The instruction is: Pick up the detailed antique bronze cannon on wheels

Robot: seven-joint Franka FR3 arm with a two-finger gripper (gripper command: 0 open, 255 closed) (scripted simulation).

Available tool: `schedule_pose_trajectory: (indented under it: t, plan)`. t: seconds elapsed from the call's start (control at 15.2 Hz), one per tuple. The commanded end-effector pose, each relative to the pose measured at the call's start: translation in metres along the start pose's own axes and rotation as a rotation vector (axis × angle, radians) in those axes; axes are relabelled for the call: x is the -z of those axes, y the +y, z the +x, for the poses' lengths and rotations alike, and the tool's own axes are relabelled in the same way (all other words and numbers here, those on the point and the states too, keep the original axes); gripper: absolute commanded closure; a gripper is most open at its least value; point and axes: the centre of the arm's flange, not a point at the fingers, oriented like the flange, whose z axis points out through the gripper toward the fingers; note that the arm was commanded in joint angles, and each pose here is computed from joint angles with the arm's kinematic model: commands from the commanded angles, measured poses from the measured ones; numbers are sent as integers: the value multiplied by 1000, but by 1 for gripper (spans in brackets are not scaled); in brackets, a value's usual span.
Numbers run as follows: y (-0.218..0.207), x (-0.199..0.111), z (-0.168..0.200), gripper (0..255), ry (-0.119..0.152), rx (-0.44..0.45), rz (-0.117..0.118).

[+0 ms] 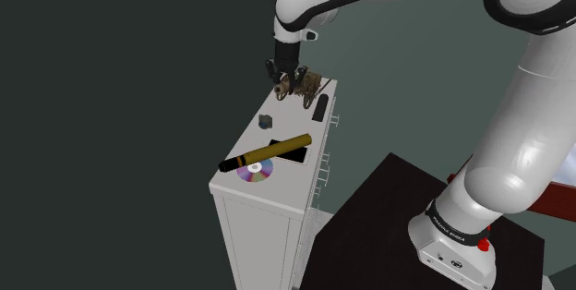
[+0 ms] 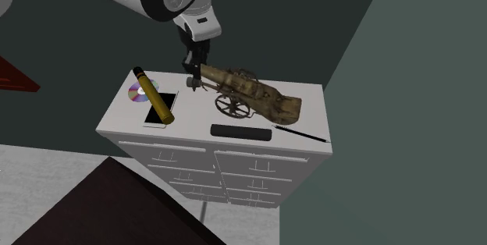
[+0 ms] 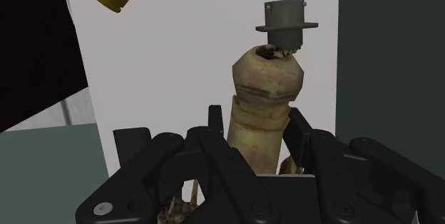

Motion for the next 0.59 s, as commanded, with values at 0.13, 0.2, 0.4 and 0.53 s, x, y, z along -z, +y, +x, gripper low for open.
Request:
schedule_pose_trajectory:
  t: [0.13,0.2,0.4,0.53]
  plan:
    - [1,23,-3,255,0,1,1]
    - [1,28,-3,255,0,1,1]
    - [2,44,-4,255,0,1,1]
    - [2,50,-5,255,0,1,1]
